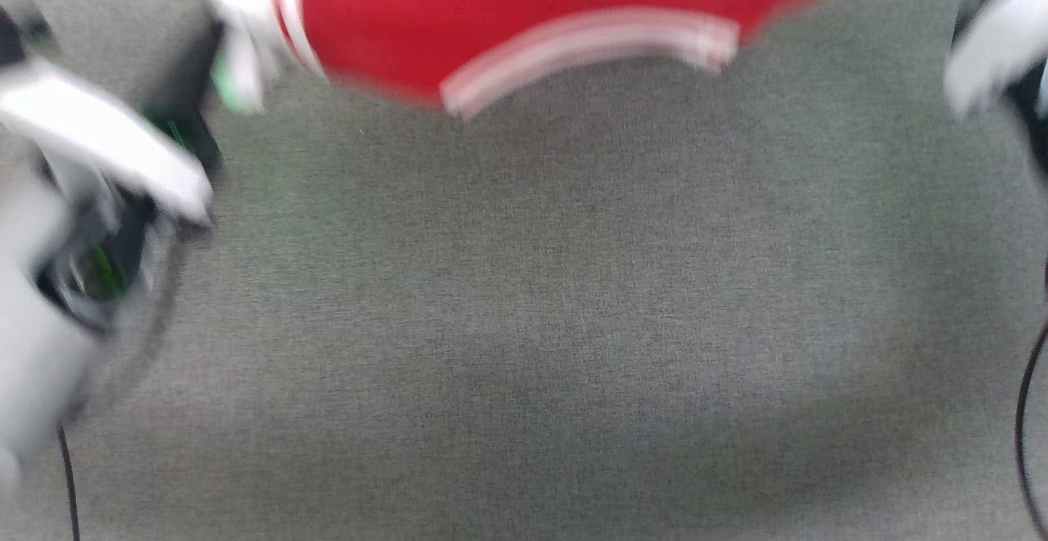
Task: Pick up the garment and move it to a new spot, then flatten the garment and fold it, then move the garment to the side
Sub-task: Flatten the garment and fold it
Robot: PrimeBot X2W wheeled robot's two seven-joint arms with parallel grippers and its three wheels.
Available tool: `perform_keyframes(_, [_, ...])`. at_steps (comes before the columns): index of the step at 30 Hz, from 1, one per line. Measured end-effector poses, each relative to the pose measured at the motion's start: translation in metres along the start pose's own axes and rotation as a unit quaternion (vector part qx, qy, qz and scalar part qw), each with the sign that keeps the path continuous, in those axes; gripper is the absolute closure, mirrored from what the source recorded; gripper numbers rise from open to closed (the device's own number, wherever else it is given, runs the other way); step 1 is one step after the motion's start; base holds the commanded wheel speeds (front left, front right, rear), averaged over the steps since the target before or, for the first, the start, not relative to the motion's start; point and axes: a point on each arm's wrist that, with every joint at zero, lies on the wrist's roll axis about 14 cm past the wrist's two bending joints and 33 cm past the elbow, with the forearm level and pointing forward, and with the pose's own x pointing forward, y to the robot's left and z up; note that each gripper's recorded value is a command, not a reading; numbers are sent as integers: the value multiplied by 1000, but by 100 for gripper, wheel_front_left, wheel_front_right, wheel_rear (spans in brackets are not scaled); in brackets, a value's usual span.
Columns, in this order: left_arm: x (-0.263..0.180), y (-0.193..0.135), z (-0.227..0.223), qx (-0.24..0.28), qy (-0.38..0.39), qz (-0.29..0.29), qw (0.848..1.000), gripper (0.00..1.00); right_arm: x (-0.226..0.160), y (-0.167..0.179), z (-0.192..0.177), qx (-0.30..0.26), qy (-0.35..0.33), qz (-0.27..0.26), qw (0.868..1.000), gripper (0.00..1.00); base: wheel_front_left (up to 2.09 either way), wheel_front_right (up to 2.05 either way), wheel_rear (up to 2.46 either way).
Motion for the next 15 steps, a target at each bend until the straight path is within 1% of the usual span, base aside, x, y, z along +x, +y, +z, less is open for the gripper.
perform_keyframes(4, [-41,3,-53,-41,53,11,998,100,-48,5,-57,20,79,14,997,100,0,0,0])
perform_keyframes(7, [-70,1,-78,-51,84,14,995,100,-84,3,-82,35,123,13,992,100,0,0,0])
perform_keyframes(8, [-87,-3,-92,-46,105,10,993,100,-108,2,-95,47,151,12,987,100,0,0,0])
perform_keyframes(15, [-135,-12,-112,-64,135,10,989,100,-178,16,-122,83,242,20,967,100,0,0,0])
